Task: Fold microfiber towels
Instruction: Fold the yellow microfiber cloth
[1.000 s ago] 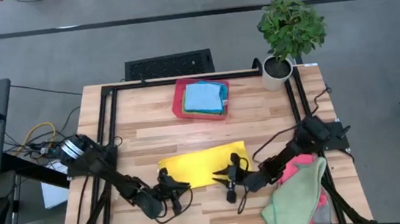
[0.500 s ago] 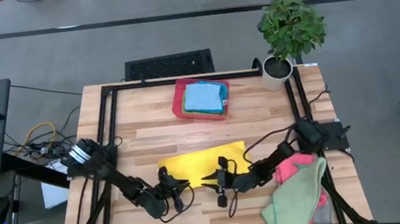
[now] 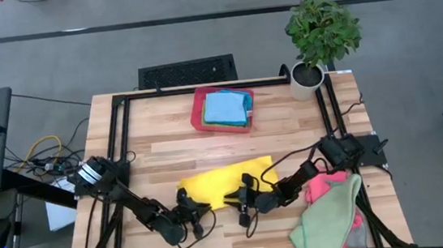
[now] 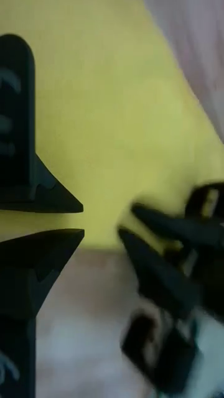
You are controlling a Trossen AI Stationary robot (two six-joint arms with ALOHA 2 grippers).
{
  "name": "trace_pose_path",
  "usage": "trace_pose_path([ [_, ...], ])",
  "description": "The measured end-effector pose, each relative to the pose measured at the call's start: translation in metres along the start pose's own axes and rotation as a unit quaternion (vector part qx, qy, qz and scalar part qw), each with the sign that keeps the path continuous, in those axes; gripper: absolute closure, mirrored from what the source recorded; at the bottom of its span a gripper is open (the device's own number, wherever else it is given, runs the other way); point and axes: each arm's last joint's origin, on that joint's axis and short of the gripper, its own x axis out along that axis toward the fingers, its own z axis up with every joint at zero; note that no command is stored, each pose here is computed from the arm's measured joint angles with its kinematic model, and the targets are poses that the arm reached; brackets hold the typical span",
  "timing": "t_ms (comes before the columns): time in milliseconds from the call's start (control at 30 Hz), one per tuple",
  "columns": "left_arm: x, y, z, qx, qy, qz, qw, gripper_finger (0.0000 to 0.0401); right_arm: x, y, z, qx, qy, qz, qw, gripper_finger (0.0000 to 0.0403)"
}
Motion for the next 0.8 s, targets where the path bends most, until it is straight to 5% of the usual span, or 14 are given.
trace_pose_path([
  [167,-0.013,-0.011,0.033,0.032,-0.051,-0.001,0.998,0.0359,-0.014,0.001,0.04,-0.03,-0.047,-0.014,0.998,0.0285],
  [400,-0.008,0.01,0.041,0.084,-0.065,0.1,0.989,0.0359,-0.044,-0.033,0.066,-0.018,-0.075,-0.081,0.994,0.0285],
  [567,0.001,0.046,0.033,0.028,-0.045,0.173,0.984,0.0359,-0.052,-0.067,0.047,0.022,-0.046,-0.125,0.991,0.0285],
  [800,-0.006,0.08,0.015,-0.03,-0.018,0.191,0.981,0.0359,-0.055,-0.095,-0.005,0.058,0.017,-0.179,0.982,0.0285],
])
